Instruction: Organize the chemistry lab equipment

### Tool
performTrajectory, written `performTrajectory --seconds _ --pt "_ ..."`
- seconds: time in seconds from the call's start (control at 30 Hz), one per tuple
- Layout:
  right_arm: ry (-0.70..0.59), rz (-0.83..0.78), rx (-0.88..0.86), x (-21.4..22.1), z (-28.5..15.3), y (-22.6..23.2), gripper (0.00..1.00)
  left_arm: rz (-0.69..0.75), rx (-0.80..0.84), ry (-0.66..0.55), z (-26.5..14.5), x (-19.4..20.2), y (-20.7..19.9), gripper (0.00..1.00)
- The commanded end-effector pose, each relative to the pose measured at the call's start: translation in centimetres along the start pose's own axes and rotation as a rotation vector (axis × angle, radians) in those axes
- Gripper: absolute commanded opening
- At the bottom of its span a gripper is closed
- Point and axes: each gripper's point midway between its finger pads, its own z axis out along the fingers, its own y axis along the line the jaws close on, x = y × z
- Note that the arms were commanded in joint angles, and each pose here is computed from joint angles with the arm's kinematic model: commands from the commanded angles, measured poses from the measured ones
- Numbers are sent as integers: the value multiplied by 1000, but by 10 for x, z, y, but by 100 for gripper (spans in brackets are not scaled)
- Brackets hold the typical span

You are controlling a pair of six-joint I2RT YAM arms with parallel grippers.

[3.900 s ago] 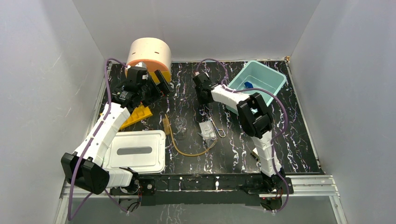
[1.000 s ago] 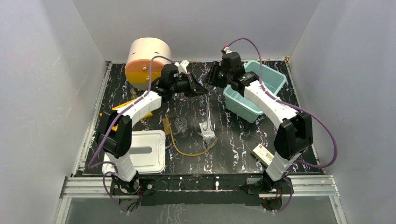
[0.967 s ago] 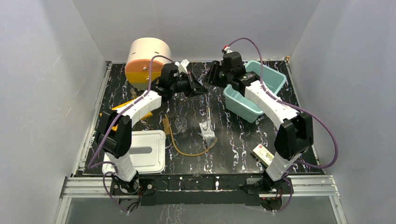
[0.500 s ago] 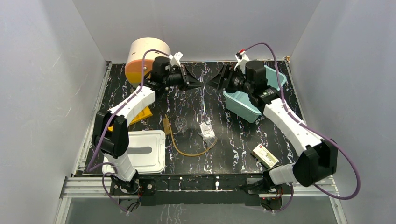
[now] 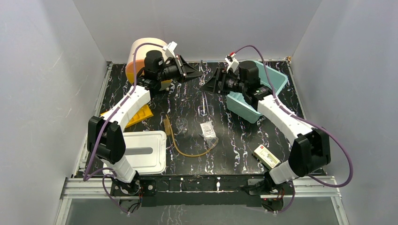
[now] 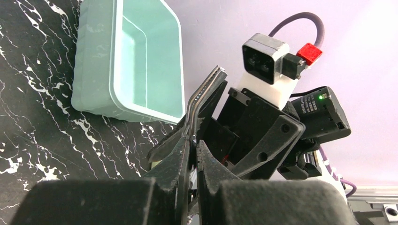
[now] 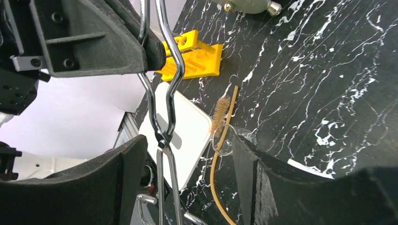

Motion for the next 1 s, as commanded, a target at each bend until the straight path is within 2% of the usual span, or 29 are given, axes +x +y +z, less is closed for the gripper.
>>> performTrajectory --seconds 0.0,0.07,0.13,0.33,0.5,0.57,0.63,0.73,0.8,0.97 --pt "-8 -17 -57 -14 7 27 72 13 28 -46 -8 -12 -28 0" --pt "-5 0 8 -11 12 15 66 10 13 -53 -8 -12 -26 0" --pt "-7 6 48 -9 12 7 55 9 -3 -56 -9 -12 -23 0" --pt "31 -30 22 -4 13 9 22 7 -34 -55 -8 -12 -16 0" --pt "35 -67 3 -12 15 15 4 6 -49 -41 -7 -11 -12 0" --pt "28 -75 13 -15 16 14 0 8 -57 -36 -7 -11 -11 17" --pt "11 -86 42 -20 15 10 0 16 -64 -32 -7 -11 -12 43" --pt "-36 -101 108 -32 8 0 0 29 -85 -23 -11 -11 -14 63" --pt "-77 -102 163 -45 -1 -11 0 34 -105 -22 -14 -11 -12 69" --pt "-203 -100 297 -86 -36 -42 0 46 -112 -39 -23 -13 -14 76"
